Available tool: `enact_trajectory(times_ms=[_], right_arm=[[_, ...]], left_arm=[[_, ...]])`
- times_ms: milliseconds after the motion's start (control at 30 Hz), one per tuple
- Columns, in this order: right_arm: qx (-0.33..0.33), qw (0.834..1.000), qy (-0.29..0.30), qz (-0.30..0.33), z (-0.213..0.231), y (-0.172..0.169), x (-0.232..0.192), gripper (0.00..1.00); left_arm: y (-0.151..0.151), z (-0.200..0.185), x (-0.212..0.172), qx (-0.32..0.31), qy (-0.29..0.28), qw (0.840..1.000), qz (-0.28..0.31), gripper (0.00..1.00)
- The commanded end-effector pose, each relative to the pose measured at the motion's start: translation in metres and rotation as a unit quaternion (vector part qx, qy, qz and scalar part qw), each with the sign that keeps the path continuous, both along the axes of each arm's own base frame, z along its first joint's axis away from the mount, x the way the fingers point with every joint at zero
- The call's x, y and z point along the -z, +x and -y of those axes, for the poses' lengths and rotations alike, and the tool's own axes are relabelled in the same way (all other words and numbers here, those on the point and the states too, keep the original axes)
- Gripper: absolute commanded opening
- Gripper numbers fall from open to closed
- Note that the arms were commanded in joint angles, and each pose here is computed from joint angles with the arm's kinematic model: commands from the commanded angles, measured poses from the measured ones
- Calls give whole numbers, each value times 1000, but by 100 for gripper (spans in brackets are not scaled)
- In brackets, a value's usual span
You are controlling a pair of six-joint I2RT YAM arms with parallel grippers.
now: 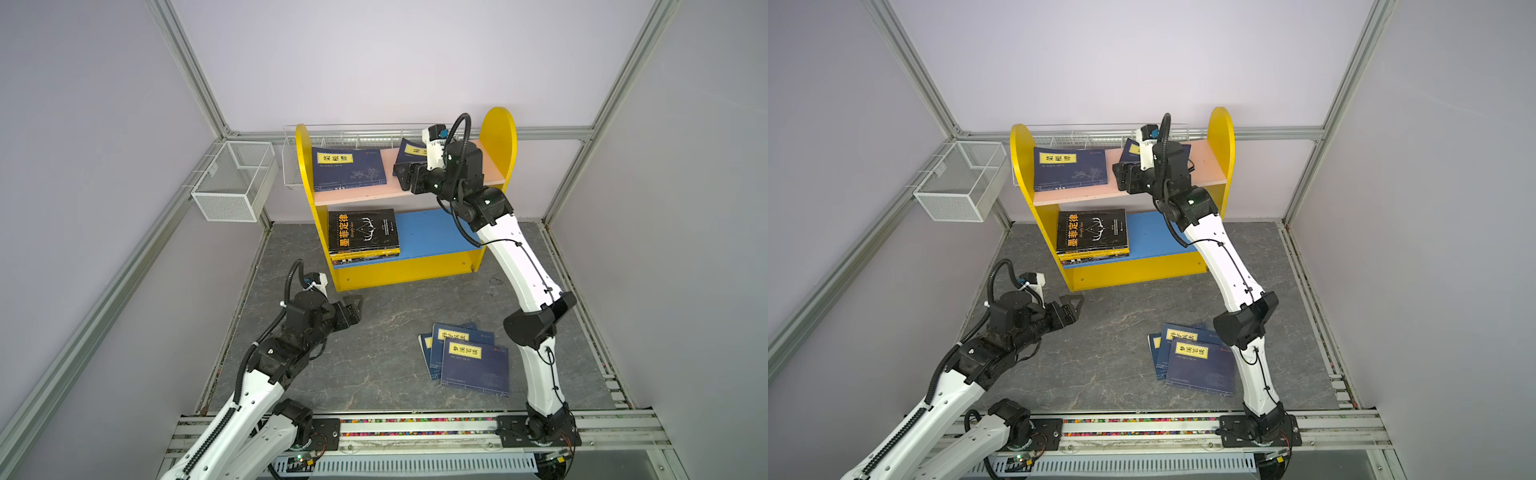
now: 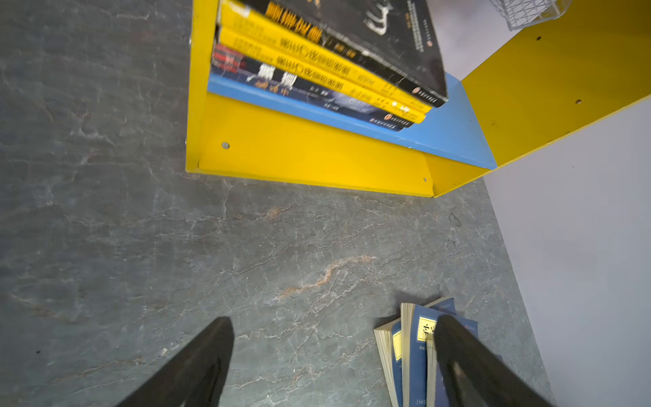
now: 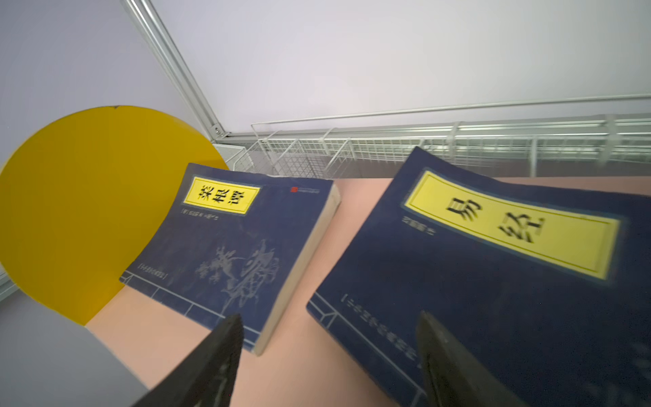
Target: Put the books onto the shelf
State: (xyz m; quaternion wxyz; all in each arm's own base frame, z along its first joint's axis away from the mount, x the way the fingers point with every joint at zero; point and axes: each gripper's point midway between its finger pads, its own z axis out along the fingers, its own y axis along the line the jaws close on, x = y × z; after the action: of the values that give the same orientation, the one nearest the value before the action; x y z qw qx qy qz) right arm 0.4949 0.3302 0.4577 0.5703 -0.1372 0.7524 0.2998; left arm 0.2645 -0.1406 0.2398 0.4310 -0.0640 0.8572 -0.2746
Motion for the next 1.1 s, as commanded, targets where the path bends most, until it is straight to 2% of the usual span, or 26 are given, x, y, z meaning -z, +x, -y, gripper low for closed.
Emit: enact_trajectory(times_ms=[0,100,200,300,433,500,600,733,800,867,1000,1067], right_arm=[[-60,997,-33,-31,-5,-28,20,82],[-109,994,-29,-6,-1,-64,0,82],[-111,993,-36,5,16,-91,-3,83],[-107,994,-34,6,32,-112,5,85],[-95,995,-29,-12,48,-130,22,85],[-96,995,-27,-23,50,-136,31,85],[-96,994,-30,-42,54,-141,43,85],[-91,993,-39,-68,58,-147,64,84],[-87,993,-46,-73,62,-150,69,84],[-84,992,-49,-74,66,-153,72,84],[-83,992,-54,-81,70,-159,80,84],[-82,991,-58,-86,73,-163,83,84]], left_arm=[[14,2,-64,12,30,998,59,89],[27,12,-119,33,44,994,96,89],[39,25,-169,46,44,991,120,87],[55,48,-202,65,47,986,147,87],[96,84,-227,75,79,978,176,88],[118,95,-242,63,89,975,194,88],[155,90,-261,-4,126,966,224,89],[203,81,-269,-84,210,945,237,90],[220,75,-266,-120,231,936,239,91],[234,64,-262,-145,215,936,239,92],[261,37,-250,-170,134,953,211,90],[267,35,-242,-168,129,957,200,89]])
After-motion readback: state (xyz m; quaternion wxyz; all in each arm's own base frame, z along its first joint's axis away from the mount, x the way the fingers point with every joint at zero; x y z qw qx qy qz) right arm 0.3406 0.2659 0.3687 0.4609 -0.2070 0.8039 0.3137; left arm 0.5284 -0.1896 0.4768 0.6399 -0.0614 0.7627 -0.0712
